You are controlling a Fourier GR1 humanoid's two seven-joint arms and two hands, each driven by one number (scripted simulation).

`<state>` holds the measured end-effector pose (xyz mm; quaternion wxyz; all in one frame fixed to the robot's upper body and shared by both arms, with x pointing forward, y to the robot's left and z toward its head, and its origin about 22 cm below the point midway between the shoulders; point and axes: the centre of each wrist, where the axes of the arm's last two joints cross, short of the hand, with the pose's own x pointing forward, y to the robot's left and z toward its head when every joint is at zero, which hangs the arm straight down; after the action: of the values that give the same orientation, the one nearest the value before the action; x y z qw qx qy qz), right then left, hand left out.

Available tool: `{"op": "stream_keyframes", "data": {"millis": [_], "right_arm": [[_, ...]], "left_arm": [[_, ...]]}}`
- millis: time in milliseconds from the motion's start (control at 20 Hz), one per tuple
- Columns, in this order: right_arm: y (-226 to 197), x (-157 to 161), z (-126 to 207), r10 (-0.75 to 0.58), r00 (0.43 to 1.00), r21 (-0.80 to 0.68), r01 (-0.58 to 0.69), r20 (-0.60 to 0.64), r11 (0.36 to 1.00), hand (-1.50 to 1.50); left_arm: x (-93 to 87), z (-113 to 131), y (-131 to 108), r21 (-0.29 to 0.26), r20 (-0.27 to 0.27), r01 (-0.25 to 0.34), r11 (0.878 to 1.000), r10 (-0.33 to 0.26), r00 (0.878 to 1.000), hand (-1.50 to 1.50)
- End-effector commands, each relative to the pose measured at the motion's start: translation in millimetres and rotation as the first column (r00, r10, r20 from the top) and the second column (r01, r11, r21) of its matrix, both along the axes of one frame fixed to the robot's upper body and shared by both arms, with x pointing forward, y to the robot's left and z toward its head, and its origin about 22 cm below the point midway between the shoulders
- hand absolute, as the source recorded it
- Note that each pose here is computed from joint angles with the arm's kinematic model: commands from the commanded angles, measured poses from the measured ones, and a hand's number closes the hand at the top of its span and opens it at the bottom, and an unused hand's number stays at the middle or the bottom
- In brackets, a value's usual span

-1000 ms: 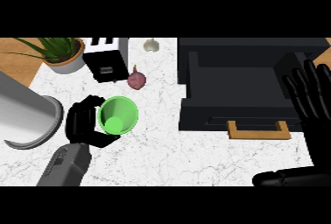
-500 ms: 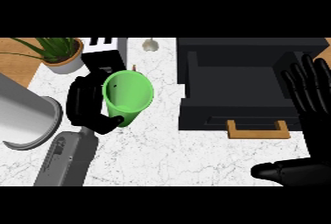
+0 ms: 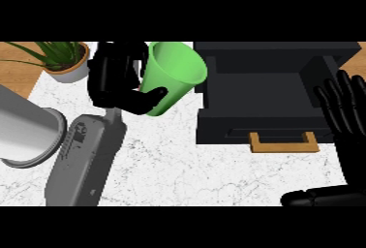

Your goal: Pick up the cup, place it into the drawer and close the drawer

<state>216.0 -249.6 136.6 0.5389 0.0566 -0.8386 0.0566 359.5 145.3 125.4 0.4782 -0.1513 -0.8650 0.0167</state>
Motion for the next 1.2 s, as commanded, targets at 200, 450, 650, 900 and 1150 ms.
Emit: {"op": "stream_keyframes", "data": {"millis": [200, 450, 650, 900, 1150], "right_arm": [[-9, 1, -2, 0.004, 1.0, -0.007, -0.004, -0.013, 1.0, -1.5], [-7, 3, -12, -0.01, 1.0, -0.009, 0.01, -0.005, 1.0, -1.5], [-7, 21, -5, 0.005, 1.0, -0.001, -0.005, 0.004, 1.0, -1.5], [-12, 2, -3, -0.016, 1.0, -0.013, 0.015, -0.01, 1.0, -1.5], [-5, 12, -11, 0.021, 1.0, -0.009, -0.021, 0.008, 1.0, -1.5]], "left_arm": [[22.6, 43, -44, 0.066, -0.002, -0.013, 0.998, 0.014, 1.0, 1.5], [43.3, 62, -55, 0.113, -0.024, 0.0, 0.994, 0.003, 1.0, 1.5], [52.5, 52, -91, 0.164, -0.049, -0.02, 0.986, 0.028, 0.998, 1.5], [52.6, 47, -92, 0.172, -0.103, -0.002, 0.985, 0.02, 0.994, 1.5], [70.4, 56, -114, 0.192, -0.099, -0.033, 0.981, 0.053, 0.994, 1.5]]}}
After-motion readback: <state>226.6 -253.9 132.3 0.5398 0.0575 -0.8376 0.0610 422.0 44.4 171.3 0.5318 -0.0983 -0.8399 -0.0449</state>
